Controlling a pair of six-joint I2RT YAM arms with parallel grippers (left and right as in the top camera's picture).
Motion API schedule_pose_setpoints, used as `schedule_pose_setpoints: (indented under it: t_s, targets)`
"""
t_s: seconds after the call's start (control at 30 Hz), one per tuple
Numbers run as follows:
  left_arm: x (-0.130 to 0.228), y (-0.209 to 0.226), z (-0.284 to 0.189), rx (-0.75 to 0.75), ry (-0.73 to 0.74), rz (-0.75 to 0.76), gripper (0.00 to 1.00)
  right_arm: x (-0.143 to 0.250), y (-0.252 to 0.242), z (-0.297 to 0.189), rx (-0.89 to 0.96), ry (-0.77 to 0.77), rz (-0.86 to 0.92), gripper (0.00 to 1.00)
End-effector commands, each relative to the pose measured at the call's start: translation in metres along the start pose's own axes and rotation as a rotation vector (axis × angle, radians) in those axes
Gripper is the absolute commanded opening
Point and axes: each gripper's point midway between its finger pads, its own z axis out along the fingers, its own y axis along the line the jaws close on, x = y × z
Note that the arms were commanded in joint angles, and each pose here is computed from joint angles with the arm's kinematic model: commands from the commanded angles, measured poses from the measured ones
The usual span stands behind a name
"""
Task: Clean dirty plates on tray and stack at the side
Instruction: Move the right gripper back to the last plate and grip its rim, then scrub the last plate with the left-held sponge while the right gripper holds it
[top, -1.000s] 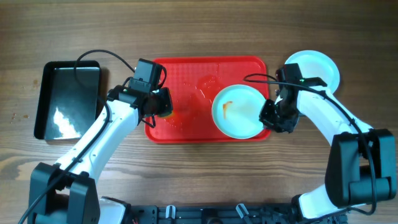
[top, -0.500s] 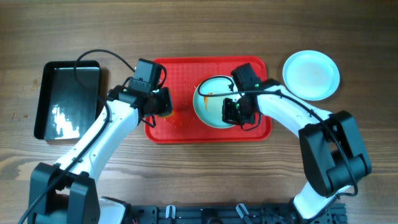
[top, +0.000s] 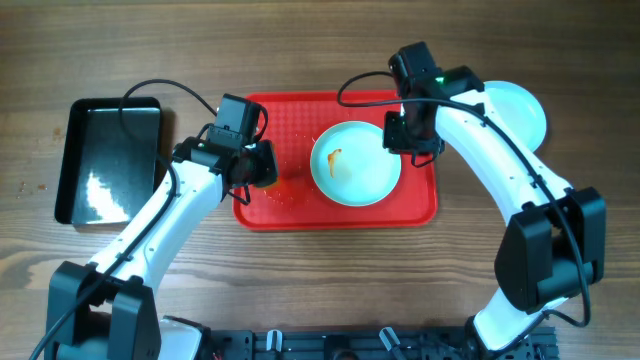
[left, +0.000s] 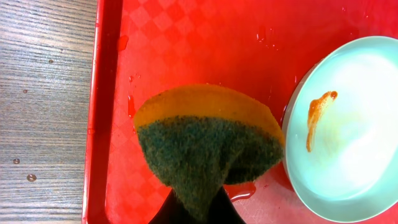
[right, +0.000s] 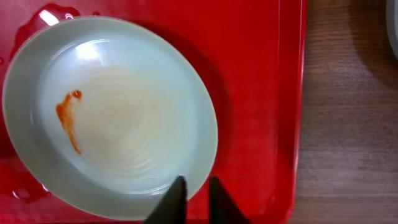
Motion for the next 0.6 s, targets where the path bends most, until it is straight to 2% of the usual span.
schedule_pose_setpoints:
  t_s: [0.0, 0.07, 0.1, 0.17, 0.27, 0.33, 0.43, 0.57]
  targets:
    - [0.002, 0.001, 0.003, 0.005, 0.013, -0.017, 0.04, 0.011, -0.01, 0.018, 0.054, 0.027, 0.104, 0.51]
    - [0.003, 0.001, 0.003, 0.004, 0.015, -0.016, 0.04, 0.027, -0.017, 0.035, 0.075, 0.065, 0.124, 0.93]
    - [0.003, 0.001, 0.003, 0.005, 0.014, -0.016, 0.05, 0.032, -0.02, 0.044, 0.076, 0.067, 0.118, 0.94]
    - [0.002, 0.001, 0.003, 0.005, 0.013, -0.016, 0.05, 0.037, -0.017, 0.066, 0.037, 0.052, 0.043, 0.79]
    - [0.002, 0.001, 0.003, 0.005, 0.013, -0.016, 0.05, 0.041, -0.004, 0.077, -0.053, 0.052, -0.031, 0.67]
    - [0.002, 0.001, 0.003, 0.005, 0.013, -0.016, 0.05, 0.036, -0.001, 0.077, -0.063, 0.03, -0.03, 0.49]
    - [0.003, 0.001, 0.003, 0.005, 0.014, -0.016, 0.05, 0.033, 0.0, 0.089, -0.062, 0.031, -0.03, 0.47]
    - [0.004, 0.0, 0.003, 0.006, 0.019, -0.017, 0.05, 0.049, -0.003, 0.127, -0.04, 0.124, -0.033, 0.16]
